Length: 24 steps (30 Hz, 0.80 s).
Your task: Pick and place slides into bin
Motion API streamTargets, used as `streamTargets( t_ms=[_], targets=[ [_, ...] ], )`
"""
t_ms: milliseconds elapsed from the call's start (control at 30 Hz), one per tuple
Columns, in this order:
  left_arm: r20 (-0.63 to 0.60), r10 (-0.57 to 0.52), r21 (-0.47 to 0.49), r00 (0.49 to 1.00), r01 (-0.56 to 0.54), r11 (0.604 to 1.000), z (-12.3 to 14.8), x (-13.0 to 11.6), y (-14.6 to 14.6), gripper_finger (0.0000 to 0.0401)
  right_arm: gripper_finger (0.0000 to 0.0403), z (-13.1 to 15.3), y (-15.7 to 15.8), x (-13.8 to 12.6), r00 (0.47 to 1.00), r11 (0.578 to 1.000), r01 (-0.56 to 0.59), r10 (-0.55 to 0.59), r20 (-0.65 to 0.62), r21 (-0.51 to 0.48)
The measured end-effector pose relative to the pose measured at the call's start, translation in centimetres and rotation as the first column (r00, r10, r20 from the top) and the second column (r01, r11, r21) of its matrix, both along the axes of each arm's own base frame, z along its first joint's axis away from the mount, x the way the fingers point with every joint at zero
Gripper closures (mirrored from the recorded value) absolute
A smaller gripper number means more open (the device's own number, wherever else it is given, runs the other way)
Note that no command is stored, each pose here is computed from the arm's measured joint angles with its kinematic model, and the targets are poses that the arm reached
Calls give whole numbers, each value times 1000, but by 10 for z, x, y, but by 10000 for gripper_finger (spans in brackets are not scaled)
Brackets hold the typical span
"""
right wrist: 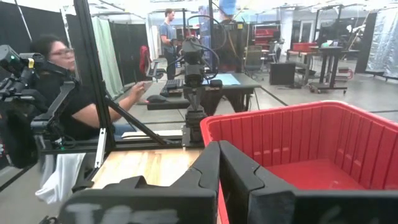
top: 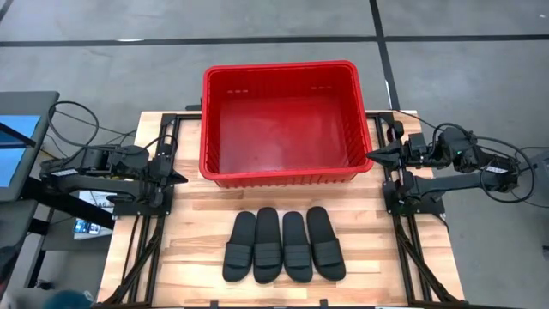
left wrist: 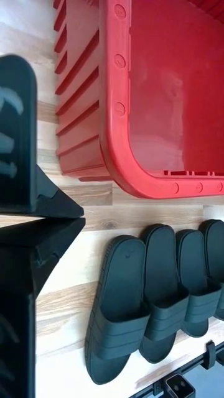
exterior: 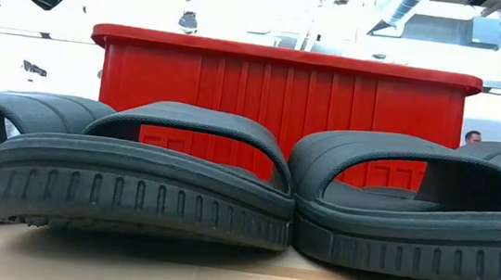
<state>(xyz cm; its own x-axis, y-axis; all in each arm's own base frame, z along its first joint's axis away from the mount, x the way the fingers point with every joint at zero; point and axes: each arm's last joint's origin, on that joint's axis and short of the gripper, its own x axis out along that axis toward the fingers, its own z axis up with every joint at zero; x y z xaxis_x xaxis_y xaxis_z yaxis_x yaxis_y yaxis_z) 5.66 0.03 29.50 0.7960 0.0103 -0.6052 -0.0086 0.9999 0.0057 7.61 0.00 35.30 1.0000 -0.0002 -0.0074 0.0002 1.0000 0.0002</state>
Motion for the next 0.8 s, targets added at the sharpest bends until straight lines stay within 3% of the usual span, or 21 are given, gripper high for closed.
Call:
streamTargets(
  t_ms=[800],
  targets=[
    [0, -3, 3, 1000, 3, 1000, 0, 0, 0, 401, 403, 0, 0, 0, 1000, 1000, 0, 0, 0, 0]
  ],
)
